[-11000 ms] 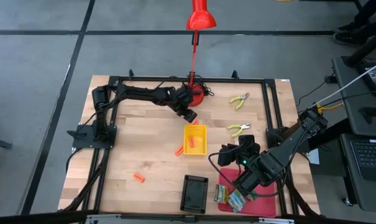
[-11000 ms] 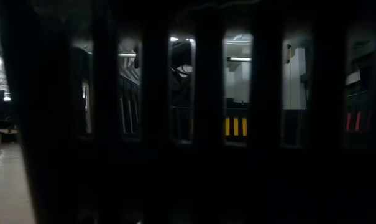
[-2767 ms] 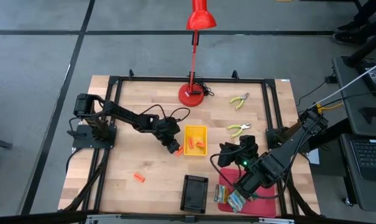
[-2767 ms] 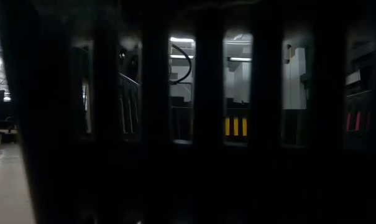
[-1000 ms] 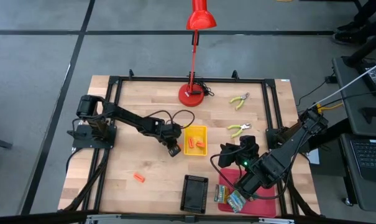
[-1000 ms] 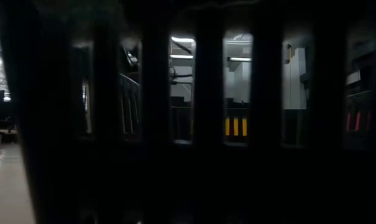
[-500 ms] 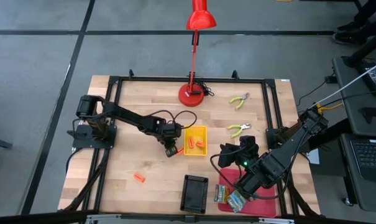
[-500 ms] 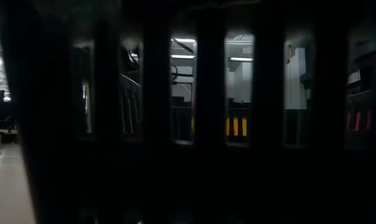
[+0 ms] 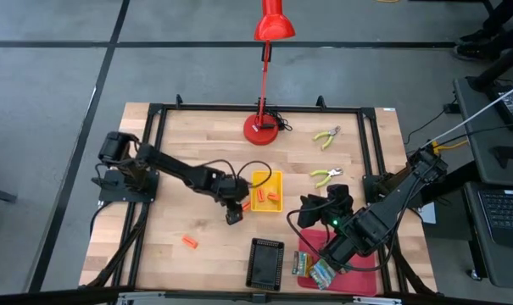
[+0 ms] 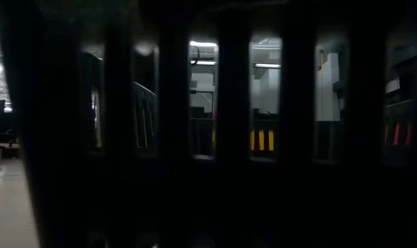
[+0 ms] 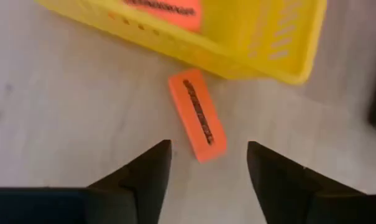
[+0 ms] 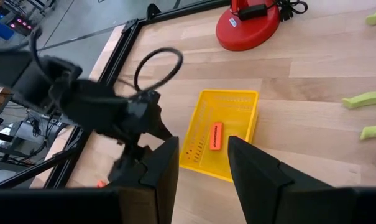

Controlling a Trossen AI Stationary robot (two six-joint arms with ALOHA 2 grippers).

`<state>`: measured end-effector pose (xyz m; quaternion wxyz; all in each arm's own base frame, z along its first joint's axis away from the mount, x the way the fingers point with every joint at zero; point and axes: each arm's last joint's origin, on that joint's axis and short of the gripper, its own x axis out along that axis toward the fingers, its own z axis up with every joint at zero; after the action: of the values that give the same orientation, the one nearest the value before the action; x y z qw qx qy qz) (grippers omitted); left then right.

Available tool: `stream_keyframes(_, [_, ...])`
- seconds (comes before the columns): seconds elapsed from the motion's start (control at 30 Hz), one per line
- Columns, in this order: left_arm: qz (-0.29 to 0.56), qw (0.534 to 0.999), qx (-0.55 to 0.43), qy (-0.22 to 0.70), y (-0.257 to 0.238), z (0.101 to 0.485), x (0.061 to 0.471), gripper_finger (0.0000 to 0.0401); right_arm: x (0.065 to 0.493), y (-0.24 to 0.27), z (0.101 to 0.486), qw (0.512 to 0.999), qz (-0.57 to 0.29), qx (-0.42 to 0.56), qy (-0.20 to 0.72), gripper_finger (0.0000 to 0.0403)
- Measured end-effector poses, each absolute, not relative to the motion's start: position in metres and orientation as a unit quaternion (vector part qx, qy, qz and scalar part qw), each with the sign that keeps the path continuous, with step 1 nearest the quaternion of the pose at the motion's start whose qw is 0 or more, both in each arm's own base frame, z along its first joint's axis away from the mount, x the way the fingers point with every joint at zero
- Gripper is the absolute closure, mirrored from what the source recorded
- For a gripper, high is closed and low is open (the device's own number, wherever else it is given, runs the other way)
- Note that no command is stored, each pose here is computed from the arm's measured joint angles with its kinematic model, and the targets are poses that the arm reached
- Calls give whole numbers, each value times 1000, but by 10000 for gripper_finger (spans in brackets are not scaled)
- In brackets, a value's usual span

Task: Pick & Place School Supplies
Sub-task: Put the orange eraser into the yellow bin

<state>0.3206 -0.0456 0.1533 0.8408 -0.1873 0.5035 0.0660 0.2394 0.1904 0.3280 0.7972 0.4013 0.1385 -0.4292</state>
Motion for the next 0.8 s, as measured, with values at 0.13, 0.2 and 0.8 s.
stream_keyframes(0.13, [126,849,-154,490,-56,146,321,181,239,191,328,797,-429,401,143,260])
stream_keyframes(0.2, [139,855,-142,479,-59,144,322,181,238,191,328,797,-430,399,147,260])
stream_keyframes(0.8, [197,840,-177,473,-69,119,328,268,233,193,327,796,-433,389,167,260])
